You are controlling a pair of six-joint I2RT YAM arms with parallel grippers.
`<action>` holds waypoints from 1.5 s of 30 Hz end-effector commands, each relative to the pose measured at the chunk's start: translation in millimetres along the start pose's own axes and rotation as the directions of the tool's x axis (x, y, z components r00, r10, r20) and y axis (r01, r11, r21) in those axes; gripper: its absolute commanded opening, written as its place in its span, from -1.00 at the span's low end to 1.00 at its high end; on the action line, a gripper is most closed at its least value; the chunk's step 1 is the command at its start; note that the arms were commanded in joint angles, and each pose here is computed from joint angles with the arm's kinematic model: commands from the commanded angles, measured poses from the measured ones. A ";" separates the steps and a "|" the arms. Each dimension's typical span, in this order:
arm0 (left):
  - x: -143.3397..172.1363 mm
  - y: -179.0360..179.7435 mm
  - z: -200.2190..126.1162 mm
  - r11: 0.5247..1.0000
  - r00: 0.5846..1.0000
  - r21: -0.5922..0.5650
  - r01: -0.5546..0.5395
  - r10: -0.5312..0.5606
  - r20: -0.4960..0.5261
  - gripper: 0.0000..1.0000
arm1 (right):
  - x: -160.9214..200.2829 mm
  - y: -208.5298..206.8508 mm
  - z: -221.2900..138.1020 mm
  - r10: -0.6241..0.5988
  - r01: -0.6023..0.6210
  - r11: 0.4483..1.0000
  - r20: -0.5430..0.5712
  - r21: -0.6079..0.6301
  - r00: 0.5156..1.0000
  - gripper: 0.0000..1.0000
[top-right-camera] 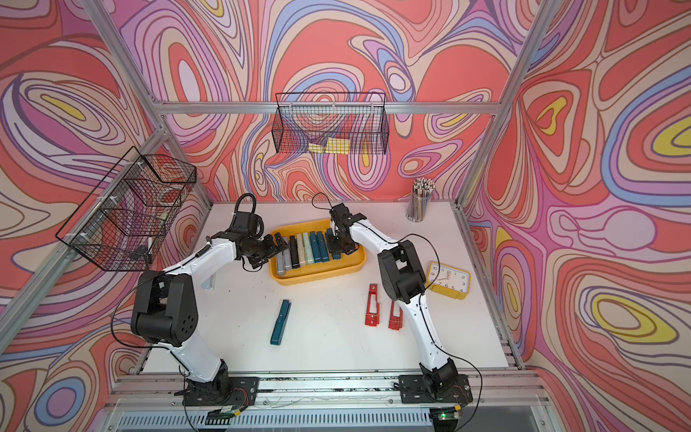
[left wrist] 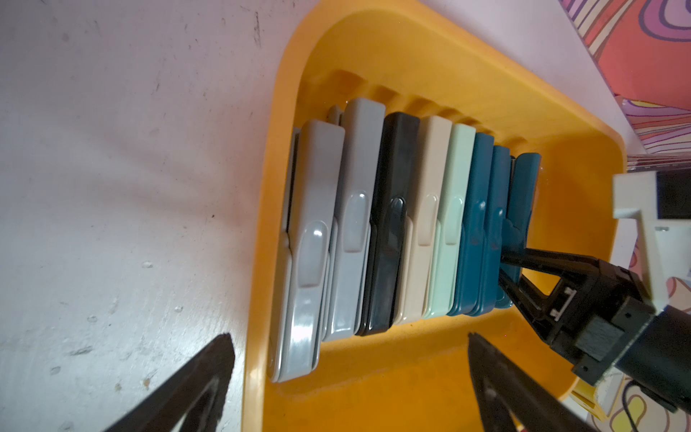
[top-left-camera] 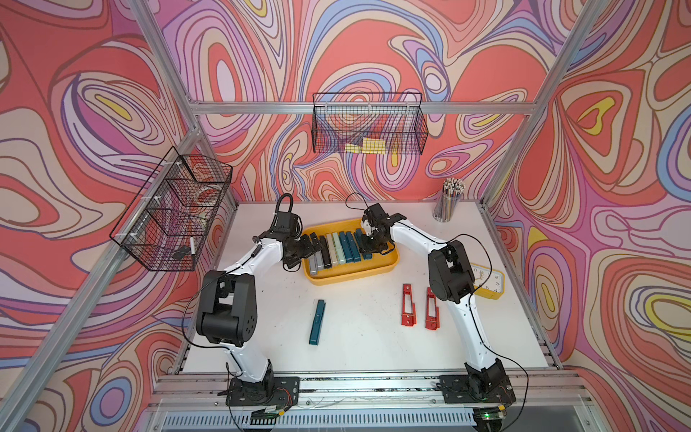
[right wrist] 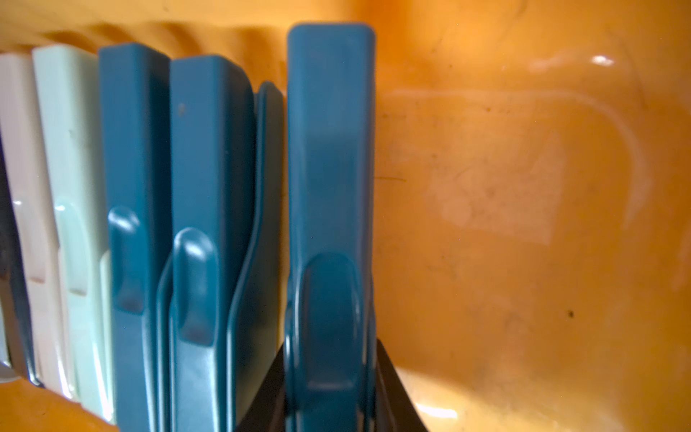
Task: Put the pruning pliers into the storage box
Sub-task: Place the pruning pliers in the storage box.
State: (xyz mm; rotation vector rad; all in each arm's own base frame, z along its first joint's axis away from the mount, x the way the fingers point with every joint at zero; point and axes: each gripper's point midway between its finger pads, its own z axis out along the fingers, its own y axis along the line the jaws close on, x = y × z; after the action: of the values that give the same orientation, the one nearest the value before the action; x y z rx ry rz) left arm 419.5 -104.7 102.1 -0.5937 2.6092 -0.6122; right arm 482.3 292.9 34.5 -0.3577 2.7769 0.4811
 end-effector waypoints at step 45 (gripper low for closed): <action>4.0 4.8 5.1 1.000 1.000 0.001 0.014 -0.014 -0.020 0.98 | -17.9 14.4 -57.2 -0.046 0.047 0.999 0.103 -0.012 0.994 -0.09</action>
State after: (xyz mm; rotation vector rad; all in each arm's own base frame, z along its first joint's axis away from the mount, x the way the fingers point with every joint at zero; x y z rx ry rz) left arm 418.8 -106.9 102.0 -0.5884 2.6111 -0.6306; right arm 481.3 293.4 72.1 -0.3846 2.7029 0.5067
